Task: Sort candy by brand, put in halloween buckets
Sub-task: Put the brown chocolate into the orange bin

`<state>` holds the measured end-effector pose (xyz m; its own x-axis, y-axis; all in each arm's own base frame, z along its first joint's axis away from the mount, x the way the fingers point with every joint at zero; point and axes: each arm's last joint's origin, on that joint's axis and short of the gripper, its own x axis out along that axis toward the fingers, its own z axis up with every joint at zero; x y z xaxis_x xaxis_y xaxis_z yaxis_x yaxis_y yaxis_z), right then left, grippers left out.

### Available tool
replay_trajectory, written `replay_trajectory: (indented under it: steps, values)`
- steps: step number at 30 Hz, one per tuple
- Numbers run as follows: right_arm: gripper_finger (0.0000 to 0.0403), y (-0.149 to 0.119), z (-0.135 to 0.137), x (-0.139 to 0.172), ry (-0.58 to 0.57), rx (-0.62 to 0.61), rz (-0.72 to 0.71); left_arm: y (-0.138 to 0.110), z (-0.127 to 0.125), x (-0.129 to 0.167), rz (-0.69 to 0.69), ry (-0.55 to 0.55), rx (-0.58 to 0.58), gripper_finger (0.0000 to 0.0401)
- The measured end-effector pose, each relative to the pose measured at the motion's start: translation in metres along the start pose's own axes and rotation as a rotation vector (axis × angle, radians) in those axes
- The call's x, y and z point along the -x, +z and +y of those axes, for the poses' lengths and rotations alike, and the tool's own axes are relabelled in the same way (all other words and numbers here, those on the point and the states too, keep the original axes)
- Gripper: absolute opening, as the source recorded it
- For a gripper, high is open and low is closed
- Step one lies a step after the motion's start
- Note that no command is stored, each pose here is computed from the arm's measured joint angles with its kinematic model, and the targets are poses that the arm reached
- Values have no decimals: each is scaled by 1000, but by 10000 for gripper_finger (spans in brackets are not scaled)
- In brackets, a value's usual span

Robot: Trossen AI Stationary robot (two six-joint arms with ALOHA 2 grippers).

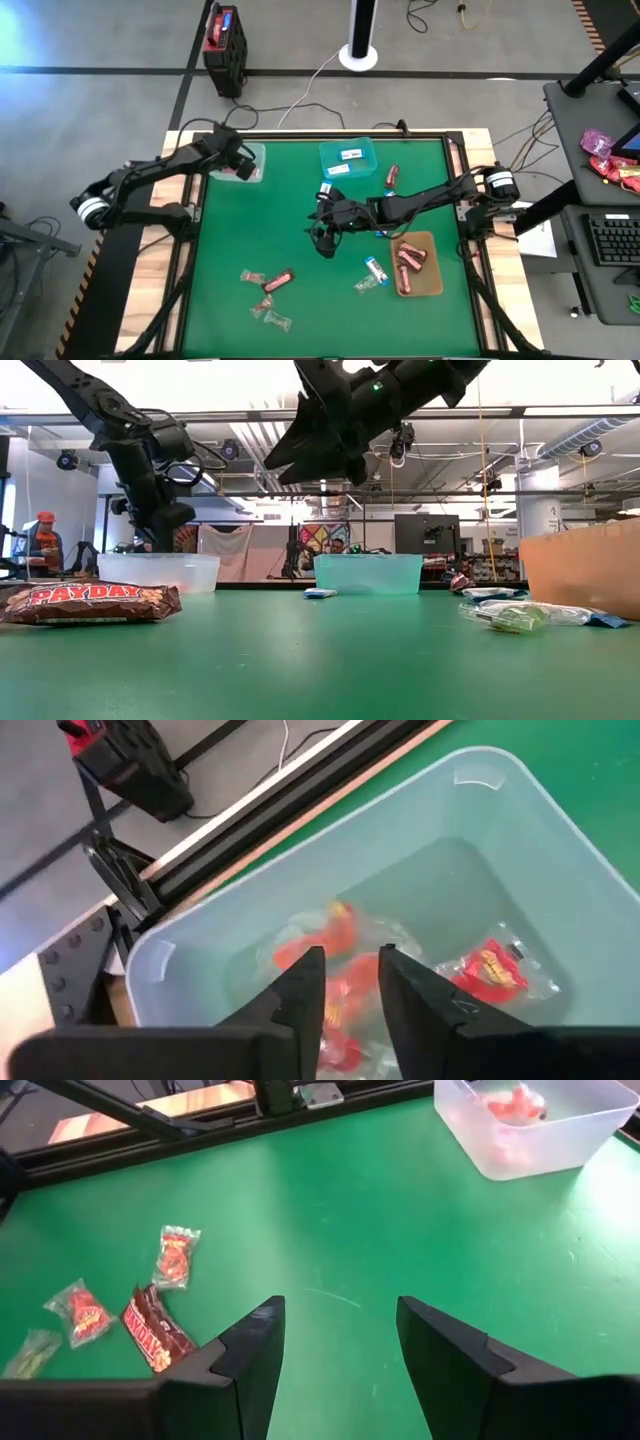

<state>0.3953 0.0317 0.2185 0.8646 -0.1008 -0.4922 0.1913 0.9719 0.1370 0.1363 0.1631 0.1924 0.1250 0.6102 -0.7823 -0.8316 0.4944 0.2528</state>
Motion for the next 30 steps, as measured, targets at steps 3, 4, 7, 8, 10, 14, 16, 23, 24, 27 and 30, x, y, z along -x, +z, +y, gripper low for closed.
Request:
replay_trajectory:
  steps: [3, 4, 7, 8, 10, 14, 16, 23, 24, 27, 30]
  values:
    - [187, -3, 0, 0, 2, -9, 28, -2, -1, 6, 2, -17, 12, 95]
    - [187, -3, 0, 0, 5, -13, 38, -3, -1, 9, -1, -21, 15, 98]
    - [187, -5, 0, 1, 21, -19, 55, -5, -4, 19, -15, -53, 32, 104]
    - [187, -5, 0, 1, 29, -18, 57, -6, -6, 24, -21, -89, 41, 104]
    - [187, -5, 1, 1, 66, -18, 73, -8, -15, 34, -45, -219, 57, 105]
    - [187, -12, 1, 1, 99, -13, 146, -20, -49, 60, -97, -511, -6, 105]
    - [187, -15, 1, 2, 93, -16, 181, -32, -68, 75, -102, -619, -83, 105]
    - [187, -24, 7, 5, 89, 0, 256, -96, -125, 134, -85, -939, -372, 105]
    - [187, -25, 8, 5, 93, 3, 257, -106, -131, 142, -94, -956, -390, 105]
    - [187, -26, 13, 6, 103, 11, 260, -132, -142, 163, -167, -969, -413, 105]
    - [187, -27, 15, 7, 108, 13, 261, -155, -150, 175, -264, -929, -403, 105]
